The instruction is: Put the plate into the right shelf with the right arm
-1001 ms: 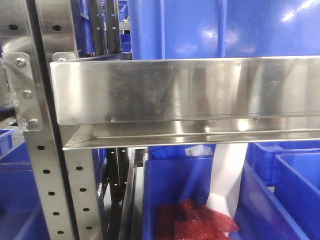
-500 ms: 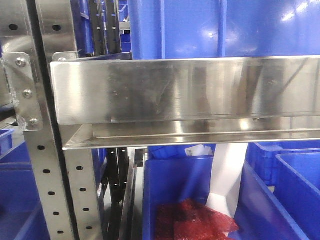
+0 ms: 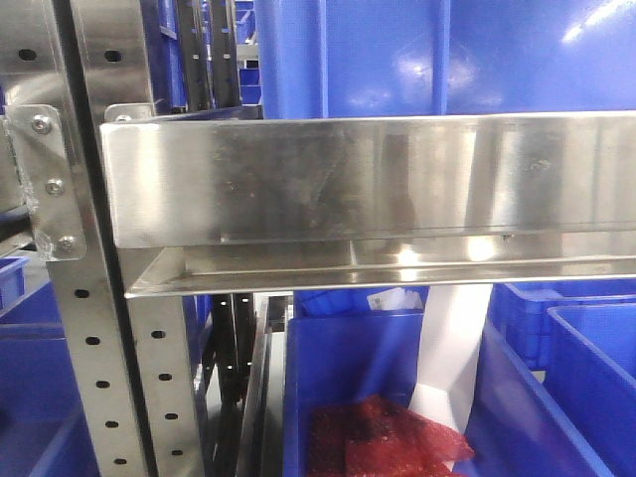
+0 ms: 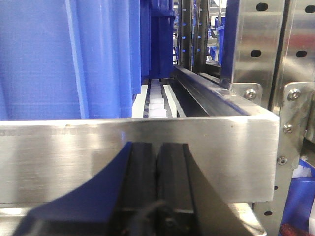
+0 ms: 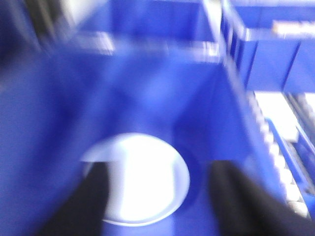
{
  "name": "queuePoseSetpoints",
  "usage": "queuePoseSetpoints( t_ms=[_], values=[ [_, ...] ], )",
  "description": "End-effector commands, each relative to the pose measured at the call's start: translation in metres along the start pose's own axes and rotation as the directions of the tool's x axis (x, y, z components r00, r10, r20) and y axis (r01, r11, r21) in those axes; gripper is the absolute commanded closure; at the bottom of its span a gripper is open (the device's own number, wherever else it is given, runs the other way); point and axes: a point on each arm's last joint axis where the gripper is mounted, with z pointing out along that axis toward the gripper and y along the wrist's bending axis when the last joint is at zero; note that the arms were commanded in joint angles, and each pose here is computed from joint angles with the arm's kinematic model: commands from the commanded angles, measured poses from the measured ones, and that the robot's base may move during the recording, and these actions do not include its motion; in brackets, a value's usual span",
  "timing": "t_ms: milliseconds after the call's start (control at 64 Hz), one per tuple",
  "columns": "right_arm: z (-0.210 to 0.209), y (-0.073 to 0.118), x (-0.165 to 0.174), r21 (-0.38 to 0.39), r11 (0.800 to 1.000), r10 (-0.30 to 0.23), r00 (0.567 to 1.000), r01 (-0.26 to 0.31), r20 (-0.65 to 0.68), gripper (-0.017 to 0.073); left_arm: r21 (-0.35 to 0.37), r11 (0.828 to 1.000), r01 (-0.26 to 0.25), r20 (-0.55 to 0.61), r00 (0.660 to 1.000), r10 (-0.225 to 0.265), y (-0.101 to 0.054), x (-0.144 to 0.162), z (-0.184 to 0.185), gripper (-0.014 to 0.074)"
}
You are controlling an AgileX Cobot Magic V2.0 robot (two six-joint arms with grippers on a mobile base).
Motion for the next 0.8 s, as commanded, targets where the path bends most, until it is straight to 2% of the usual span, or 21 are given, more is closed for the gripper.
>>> queuePoseSetpoints(
  t_ms=[0,94,313,485,641,782],
  values=[
    [-0.045,-0.006,-0.010,-0.011,1.000,-0.011,0.991,0.012,0.135,0.0400,-0.022,1.000,0.005,0.086,0.996,-0.004,0.002,-0.006,-0.001,0.0640],
    [-0.081,-0.012,0.008,-0.014,1.000,-0.025,0.986,0.028,0.165,0.0517,-0.022,1.000,0.005,0.086,0.996,-0.004,0.002,-0.006,-0.001,0.0640],
    [-0.139,-0.025,0.080,-0.026,0.999,-0.039,0.976,0.046,0.215,0.0510,-0.022,1.000,0.005,0.086,0.996,-0.004,0.002,-0.006,-0.001,0.0640],
    [-0.165,-0.033,0.137,-0.034,0.998,-0.039,0.968,0.049,0.249,0.0510,-0.022,1.000,0.005,0.086,0.996,-0.004,0.002,-0.006,-0.001,0.0640],
    [-0.174,-0.037,0.171,-0.034,0.998,-0.039,0.968,0.049,0.249,0.0510,-0.022,1.000,0.005,0.086,0.996,-0.004,0.002,-0.006,-0.001,0.0640],
    [-0.174,-0.038,0.183,-0.031,0.998,-0.040,0.972,0.049,0.234,0.0510,-0.022,1.000,0.005,0.086,0.996,-0.004,0.002,-0.006,-0.001,0.0640]
  ],
)
